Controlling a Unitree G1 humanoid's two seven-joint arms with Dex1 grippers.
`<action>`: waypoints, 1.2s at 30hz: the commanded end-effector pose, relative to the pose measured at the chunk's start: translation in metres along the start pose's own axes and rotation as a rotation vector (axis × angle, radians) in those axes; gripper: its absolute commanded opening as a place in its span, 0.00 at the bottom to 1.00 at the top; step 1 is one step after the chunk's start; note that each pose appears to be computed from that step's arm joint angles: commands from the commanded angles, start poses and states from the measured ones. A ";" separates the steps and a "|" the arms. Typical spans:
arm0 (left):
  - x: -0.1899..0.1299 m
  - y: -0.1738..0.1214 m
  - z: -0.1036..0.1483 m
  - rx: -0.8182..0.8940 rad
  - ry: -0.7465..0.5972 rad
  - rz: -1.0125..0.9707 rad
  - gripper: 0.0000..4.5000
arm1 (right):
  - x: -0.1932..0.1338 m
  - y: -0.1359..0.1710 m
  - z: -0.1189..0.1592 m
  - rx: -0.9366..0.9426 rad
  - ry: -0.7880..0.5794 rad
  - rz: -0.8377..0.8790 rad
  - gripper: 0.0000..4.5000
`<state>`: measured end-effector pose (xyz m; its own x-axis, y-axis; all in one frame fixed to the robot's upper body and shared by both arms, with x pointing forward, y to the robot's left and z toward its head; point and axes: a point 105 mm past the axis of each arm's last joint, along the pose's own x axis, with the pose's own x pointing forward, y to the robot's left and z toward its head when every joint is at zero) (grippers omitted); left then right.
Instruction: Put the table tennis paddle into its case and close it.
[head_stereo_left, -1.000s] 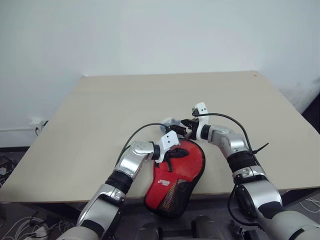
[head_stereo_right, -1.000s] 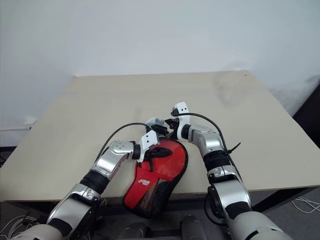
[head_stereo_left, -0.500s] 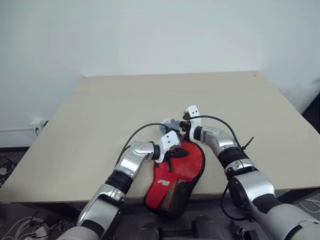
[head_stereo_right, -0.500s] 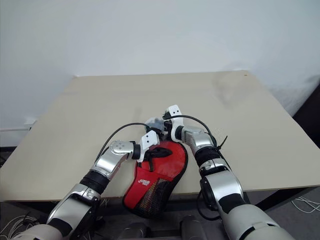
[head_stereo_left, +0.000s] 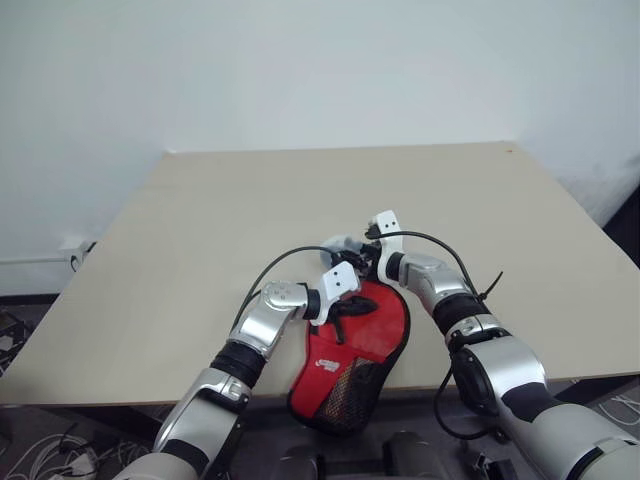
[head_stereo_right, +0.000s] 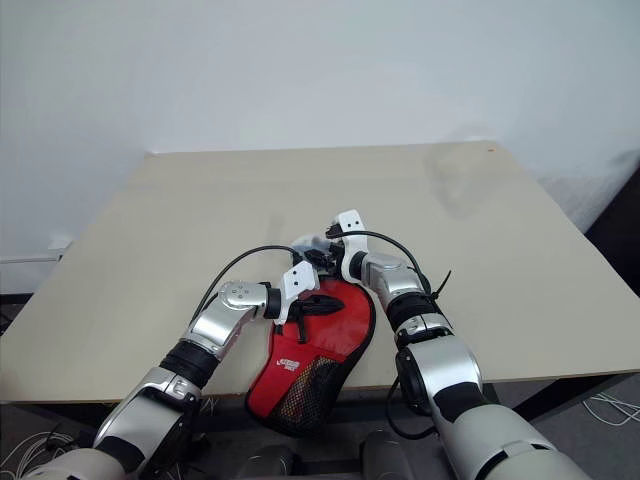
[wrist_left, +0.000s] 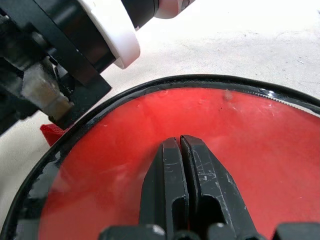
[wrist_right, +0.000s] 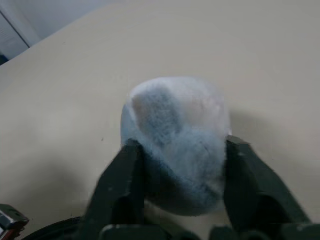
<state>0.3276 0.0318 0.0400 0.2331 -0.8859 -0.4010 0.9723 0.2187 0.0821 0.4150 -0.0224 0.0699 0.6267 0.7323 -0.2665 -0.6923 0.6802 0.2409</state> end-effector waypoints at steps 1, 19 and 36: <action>0.001 -0.009 -0.033 -0.053 0.122 -0.024 0.00 | 0.000 0.000 0.029 -0.051 -0.075 -0.009 0.21; 0.006 -0.011 -0.032 -0.043 0.123 -0.037 0.00 | -0.037 -0.050 0.039 -0.040 -0.146 -0.190 0.00; 0.010 -0.014 -0.031 -0.043 0.119 -0.049 0.00 | -0.093 -0.084 0.034 -0.156 -0.132 -0.316 0.00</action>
<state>0.3290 0.0248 0.0393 0.2293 -0.8858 -0.4035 0.9733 0.2106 0.0908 0.4200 -0.1290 0.0755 0.8083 0.5321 -0.2521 -0.5268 0.8448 0.0939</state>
